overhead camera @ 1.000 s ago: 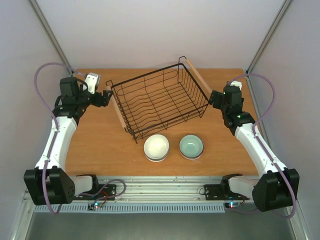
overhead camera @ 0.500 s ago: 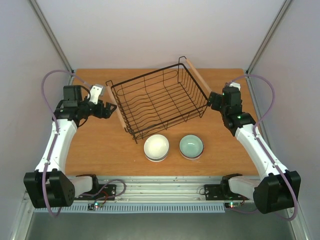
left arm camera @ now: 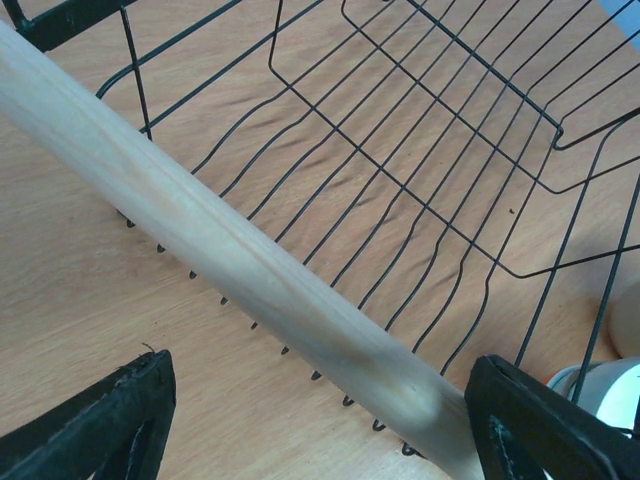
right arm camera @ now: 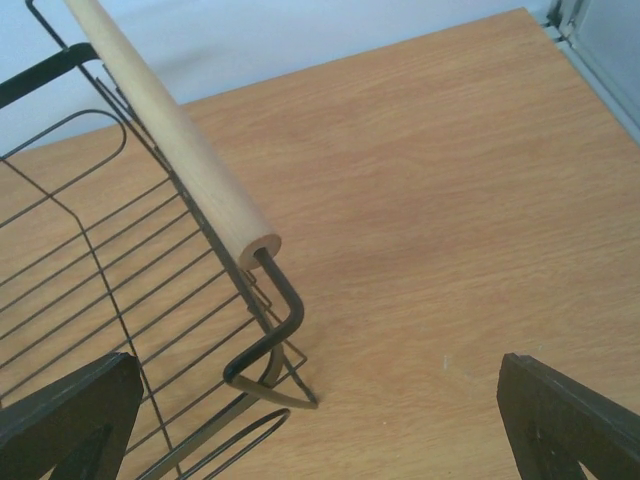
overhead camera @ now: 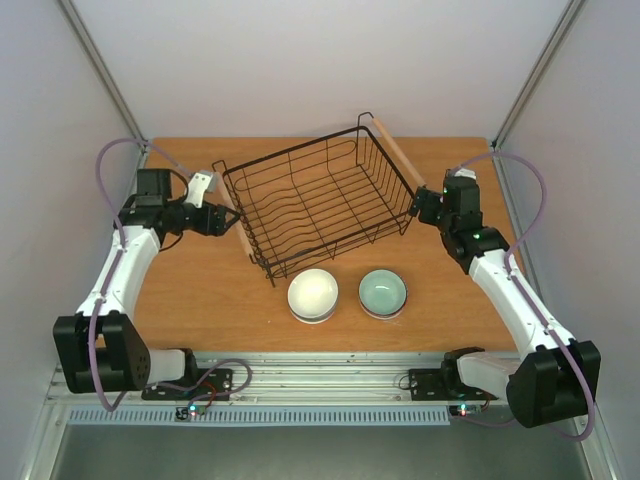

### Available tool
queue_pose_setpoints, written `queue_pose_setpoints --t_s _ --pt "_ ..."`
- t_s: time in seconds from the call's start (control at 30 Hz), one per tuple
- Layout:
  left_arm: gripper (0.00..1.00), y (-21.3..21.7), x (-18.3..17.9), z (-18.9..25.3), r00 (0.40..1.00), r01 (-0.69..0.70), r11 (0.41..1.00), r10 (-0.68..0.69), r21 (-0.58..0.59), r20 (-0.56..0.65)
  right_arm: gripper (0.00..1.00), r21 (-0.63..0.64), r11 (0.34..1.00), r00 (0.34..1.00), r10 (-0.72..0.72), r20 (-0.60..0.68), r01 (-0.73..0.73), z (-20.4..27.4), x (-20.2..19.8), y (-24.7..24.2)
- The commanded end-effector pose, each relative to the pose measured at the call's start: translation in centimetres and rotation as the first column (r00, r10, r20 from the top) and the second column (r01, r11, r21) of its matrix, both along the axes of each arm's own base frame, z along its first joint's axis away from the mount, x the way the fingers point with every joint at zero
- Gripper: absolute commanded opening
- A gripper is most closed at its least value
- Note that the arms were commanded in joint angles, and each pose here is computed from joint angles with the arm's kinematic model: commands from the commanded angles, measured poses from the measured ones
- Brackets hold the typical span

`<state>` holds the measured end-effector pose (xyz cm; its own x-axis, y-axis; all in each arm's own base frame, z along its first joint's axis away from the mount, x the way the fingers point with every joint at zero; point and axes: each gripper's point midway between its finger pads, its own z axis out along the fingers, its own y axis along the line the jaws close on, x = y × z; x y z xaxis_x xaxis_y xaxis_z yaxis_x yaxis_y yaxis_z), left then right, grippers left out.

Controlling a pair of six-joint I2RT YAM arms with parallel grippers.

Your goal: Load the bowls into the dish rack

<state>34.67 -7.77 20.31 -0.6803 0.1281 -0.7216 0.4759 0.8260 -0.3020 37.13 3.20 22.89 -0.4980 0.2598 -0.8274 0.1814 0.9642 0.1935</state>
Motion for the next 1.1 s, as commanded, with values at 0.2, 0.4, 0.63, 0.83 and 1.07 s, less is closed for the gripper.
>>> queue_pose_setpoints --t_s 0.2,0.4,0.63,0.83,1.07 --pt "0.77 1.8 -0.3 2.8 0.987 -0.089 0.989 0.072 0.115 0.144 0.98 -0.116 0.954 0.96 0.28 0.003 -0.278 0.6 -1.6 7.6" --pt "0.84 0.9 -3.2 5.1 0.984 -0.033 0.994 0.014 0.107 0.178 0.81 -0.083 0.867 0.87 0.484 -0.093 -0.491 0.5 -4.6 14.1" --pt "0.85 -1.1 -8.1 4.4 0.979 0.15 0.983 -0.162 0.11 0.12 0.04 0.097 0.739 0.717 0.672 -0.187 -0.667 -1.5 -8.2 21.1" --pt "0.85 -2.7 -11.6 4.8 0.946 0.292 0.953 -0.301 0.083 0.119 0.01 0.089 0.626 0.576 0.757 -0.308 -0.775 -4.1 -11.4 28.1" --pt "0.85 -3.3 -12.5 4.5 0.933 0.336 0.94 -0.341 0.061 0.119 0.01 0.078 0.571 0.509 0.779 -0.366 -0.817 -5.8 -12.6 31.7"
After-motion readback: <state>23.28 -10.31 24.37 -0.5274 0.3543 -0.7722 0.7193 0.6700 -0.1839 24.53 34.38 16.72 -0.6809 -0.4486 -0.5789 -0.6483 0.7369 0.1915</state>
